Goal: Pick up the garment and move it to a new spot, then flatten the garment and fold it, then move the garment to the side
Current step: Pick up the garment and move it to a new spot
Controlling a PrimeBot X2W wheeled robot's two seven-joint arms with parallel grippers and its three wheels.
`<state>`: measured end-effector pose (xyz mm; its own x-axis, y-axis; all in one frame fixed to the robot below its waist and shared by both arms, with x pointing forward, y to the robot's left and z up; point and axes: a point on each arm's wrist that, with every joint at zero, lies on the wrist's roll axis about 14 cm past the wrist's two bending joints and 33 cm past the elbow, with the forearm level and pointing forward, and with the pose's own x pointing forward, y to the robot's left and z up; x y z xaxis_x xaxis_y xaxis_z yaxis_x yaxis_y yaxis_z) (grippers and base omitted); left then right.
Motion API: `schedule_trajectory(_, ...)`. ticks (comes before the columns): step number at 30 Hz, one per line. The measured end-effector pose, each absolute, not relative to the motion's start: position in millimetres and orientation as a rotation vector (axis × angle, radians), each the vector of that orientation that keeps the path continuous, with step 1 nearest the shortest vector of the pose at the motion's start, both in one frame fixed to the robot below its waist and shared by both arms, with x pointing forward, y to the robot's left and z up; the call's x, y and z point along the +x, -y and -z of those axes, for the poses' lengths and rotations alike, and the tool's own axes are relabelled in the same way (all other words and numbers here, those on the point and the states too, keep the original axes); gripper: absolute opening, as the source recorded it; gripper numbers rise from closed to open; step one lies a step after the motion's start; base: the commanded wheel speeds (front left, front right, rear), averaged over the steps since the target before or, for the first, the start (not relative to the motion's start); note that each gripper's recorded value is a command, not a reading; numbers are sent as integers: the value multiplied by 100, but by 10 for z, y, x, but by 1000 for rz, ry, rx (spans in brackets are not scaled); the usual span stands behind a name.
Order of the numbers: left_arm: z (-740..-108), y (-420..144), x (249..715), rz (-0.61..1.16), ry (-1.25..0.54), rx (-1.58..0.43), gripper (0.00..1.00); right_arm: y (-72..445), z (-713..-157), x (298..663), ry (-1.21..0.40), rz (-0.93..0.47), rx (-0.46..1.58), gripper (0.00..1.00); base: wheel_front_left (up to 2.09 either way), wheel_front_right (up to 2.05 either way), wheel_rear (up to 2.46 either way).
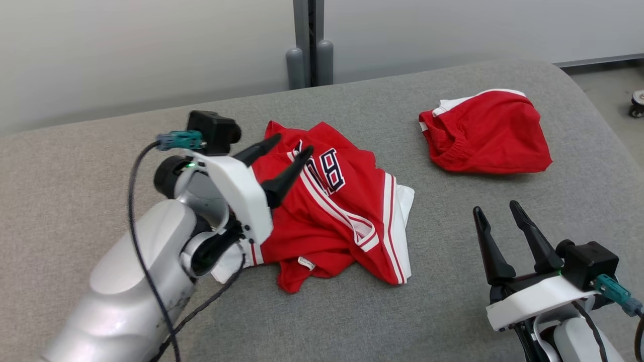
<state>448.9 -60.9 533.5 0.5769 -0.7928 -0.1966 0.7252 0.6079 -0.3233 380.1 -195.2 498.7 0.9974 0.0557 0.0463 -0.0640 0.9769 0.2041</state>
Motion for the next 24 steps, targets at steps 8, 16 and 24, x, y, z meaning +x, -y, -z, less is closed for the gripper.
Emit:
schedule_trajectory(8,-5435,-178,4653,660,-153,-287,100,1924,-5106,3828,74,-85,191,100,0,0,0)
schedule_trajectory(16,-5330,-834,4501,462,-30,-319,100,1985,-5171,3765,98,-72,193,100,0,0,0)
schedule_trajectory(24,-5205,-1234,4278,304,-5,-342,100,2004,-5180,3692,111,-46,210,100,0,0,0)
